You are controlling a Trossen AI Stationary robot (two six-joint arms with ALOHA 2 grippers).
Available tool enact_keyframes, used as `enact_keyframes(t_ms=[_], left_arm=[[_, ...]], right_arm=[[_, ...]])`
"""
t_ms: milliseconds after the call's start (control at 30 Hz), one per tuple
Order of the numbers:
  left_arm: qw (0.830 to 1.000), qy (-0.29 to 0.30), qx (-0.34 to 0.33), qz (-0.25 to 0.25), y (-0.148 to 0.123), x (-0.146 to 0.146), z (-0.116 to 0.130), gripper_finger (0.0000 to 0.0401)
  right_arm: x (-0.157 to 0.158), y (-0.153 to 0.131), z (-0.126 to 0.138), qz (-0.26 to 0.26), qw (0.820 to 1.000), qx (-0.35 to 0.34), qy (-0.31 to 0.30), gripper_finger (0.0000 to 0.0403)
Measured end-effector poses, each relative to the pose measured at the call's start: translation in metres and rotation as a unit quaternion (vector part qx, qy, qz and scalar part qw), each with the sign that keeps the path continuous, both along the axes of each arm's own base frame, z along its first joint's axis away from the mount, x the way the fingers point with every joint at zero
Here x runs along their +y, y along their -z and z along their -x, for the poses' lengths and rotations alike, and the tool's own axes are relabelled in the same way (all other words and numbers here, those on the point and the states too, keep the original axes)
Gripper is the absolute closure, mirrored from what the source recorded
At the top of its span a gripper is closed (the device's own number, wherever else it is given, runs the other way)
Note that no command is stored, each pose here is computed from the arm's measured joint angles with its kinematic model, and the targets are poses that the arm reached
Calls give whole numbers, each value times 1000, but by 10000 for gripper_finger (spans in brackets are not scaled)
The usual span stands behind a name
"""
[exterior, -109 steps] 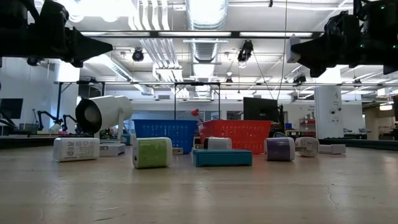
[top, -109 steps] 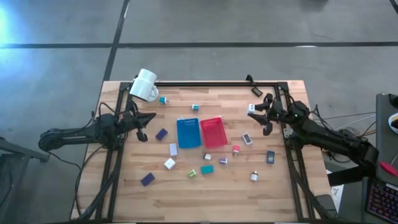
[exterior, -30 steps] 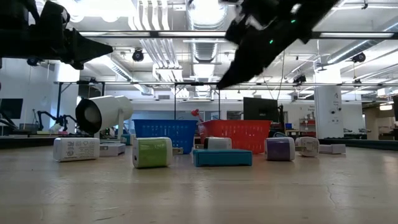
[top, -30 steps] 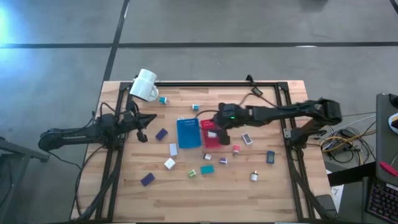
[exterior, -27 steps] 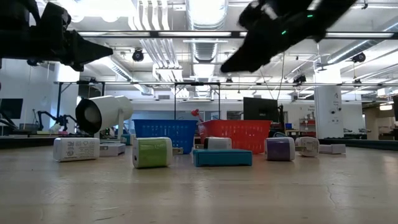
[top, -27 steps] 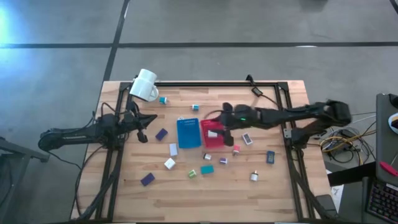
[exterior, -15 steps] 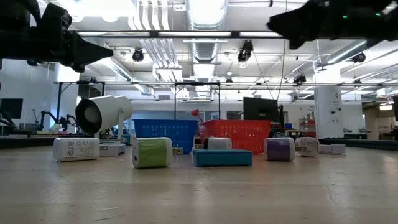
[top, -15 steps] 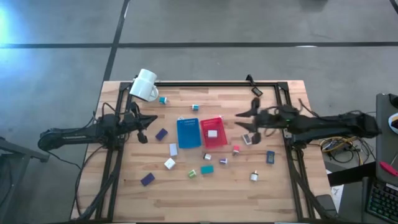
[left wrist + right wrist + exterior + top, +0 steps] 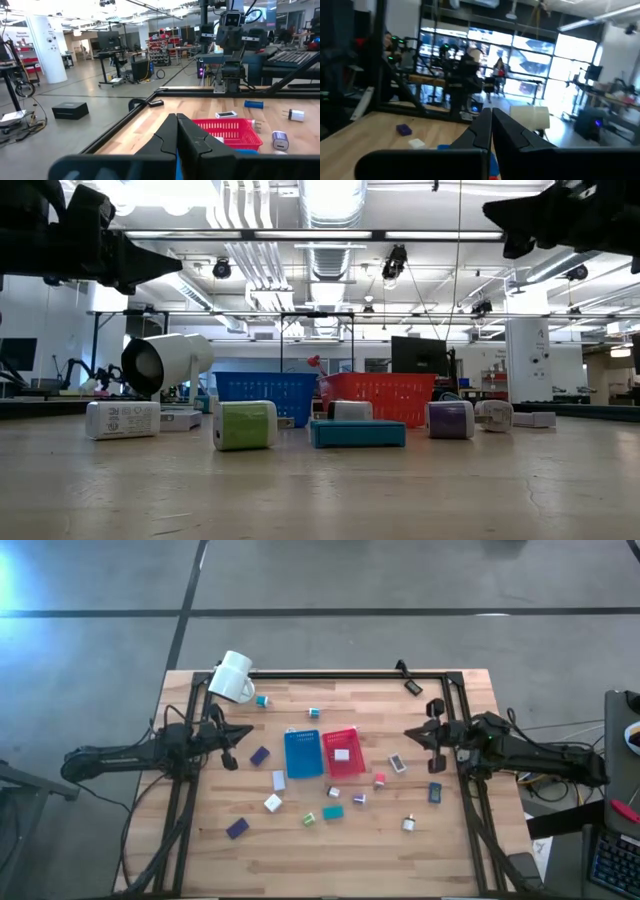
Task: Pick & Place Office items
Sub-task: Put the top purple digital clock into the blue bin
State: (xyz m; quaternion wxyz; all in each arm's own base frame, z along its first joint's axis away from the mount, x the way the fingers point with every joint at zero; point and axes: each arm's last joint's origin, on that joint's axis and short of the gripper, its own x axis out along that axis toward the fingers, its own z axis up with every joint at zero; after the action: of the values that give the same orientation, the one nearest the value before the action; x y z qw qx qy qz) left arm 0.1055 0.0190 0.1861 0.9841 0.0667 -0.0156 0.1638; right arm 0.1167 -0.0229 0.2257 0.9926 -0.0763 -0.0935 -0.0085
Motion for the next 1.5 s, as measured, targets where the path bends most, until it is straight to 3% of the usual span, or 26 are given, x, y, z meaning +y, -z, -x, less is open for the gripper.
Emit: enact_keyframes(t_ms=[133,300,833,1100,1267,1400,1500], left_arm=[[1000,0,1,-4,0,0,0,398],[1000,3,-7,21,0,0,0,398],[1000,12,19,9,4,-1,0,398],[999,15,30,-24,4,-1,0,388],[1000,15,23,-10,4,-1,-1,395],[996,-78,12,29,-4,4,2,398],[987,-136,44,69,-7,7,4,399]], right_arm=[[-1,2,1,-13,1000,5,-15,394],[-6,4,3,-40,999,1,-1,394],[-9,16,25,-61,997,-8,47,394],[-8,33,28,-57,997,-14,47,394],[-7,31,29,-47,997,-24,48,394],[-8,31,29,-48,997,-20,49,394],[-8,30,29,-54,997,-21,48,394]])
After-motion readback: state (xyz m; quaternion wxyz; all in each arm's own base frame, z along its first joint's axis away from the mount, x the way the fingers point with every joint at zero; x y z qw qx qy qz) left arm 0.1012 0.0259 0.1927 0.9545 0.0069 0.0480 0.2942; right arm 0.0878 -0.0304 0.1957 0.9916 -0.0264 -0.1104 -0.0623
